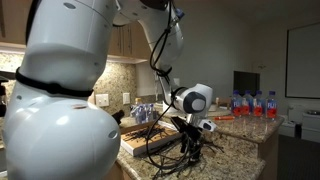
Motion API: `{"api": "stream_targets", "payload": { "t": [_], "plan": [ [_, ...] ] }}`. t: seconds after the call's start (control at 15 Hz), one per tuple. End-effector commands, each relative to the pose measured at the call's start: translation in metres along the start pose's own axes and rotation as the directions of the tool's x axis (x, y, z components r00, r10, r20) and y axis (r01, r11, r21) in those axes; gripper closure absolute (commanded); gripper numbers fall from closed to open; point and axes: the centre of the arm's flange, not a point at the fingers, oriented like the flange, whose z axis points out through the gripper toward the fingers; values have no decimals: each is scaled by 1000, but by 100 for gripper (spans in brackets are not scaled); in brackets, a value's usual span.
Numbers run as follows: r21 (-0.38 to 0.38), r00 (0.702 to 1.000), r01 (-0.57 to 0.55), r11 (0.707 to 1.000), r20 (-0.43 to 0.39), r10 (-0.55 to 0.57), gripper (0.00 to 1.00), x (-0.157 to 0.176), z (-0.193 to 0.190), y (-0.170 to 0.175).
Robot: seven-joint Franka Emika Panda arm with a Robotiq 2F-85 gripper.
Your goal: Put some of the zip ties on the counter on the box
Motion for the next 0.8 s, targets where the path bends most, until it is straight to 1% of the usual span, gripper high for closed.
{"api": "stream_targets", "payload": {
  "t": [0.0, 0.2, 0.4, 0.47, 0.53, 0.67, 0.73],
  "plan": [
    [22, 999, 32, 999, 11, -32, 0, 2, 10, -3],
    [-3, 999, 41, 999, 28, -41, 0, -1, 22, -3],
    [-9, 999, 36, 999, 29, -36, 0, 1, 23, -2],
    [-10, 999, 34, 999, 25, -34, 25, 1, 21, -2],
    [-11, 999, 36, 999, 20, -36, 27, 0, 20, -2],
    [-19, 999, 48, 999, 7, -48, 38, -4, 14, -5],
    [-28, 998, 58, 998, 1, -58, 46, -6, 12, -8]
  ]
}}
